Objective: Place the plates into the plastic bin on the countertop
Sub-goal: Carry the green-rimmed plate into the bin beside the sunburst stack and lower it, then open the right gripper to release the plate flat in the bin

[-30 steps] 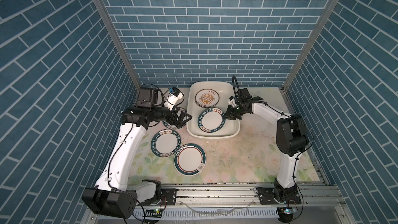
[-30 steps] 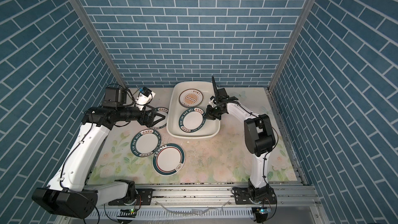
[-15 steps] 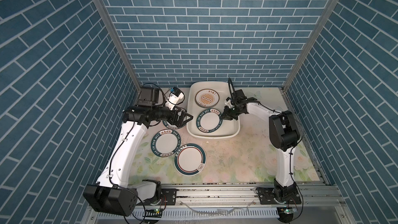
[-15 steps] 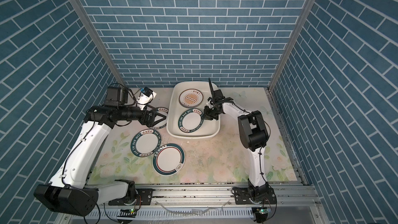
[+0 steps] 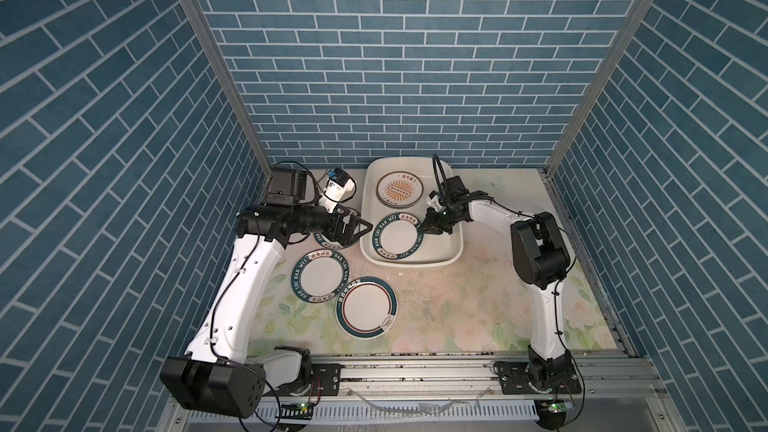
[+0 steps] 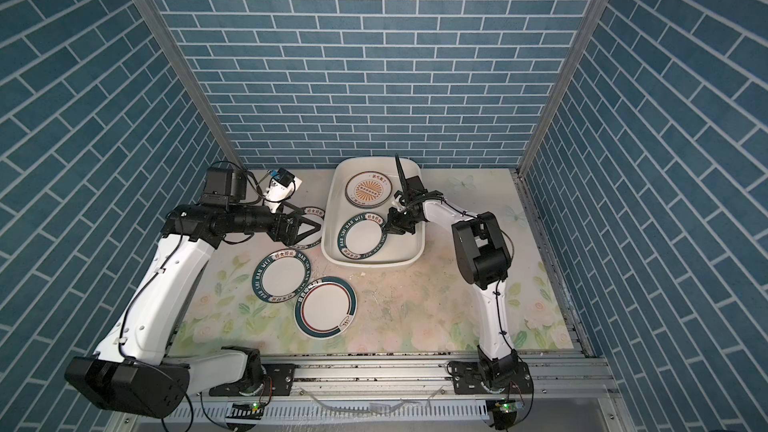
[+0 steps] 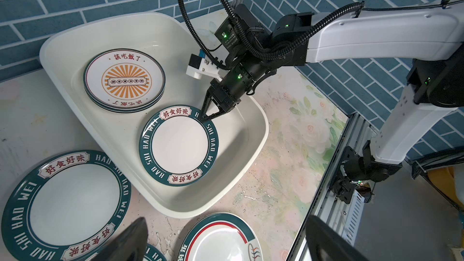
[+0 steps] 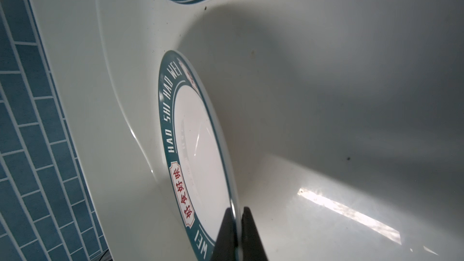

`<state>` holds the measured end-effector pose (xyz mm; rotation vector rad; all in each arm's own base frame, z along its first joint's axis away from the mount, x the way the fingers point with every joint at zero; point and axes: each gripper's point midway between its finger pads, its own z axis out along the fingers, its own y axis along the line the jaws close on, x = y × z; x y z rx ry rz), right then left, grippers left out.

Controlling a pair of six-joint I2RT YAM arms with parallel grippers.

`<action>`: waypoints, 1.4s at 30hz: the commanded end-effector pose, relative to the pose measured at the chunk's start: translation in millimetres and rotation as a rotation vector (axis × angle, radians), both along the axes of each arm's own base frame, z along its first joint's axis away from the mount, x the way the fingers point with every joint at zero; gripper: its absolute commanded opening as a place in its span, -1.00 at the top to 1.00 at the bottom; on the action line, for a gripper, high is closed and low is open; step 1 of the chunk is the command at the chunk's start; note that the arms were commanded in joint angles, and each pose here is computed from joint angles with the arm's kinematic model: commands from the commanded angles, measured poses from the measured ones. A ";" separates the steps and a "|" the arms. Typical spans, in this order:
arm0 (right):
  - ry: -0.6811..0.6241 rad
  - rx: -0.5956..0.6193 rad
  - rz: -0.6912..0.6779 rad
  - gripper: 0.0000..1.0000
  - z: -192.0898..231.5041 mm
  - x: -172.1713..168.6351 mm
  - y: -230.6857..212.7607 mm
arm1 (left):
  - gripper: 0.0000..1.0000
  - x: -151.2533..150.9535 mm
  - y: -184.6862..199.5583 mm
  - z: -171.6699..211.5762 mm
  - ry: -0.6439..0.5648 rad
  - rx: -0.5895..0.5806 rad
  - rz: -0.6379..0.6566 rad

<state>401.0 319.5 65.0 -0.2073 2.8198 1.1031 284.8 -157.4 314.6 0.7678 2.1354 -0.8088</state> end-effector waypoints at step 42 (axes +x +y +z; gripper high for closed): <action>-0.174 -0.150 -0.065 0.30 38.7 24.8 -22.1 | -0.98 -7.8 5.8 -19.3 -0.017 0.054 -0.025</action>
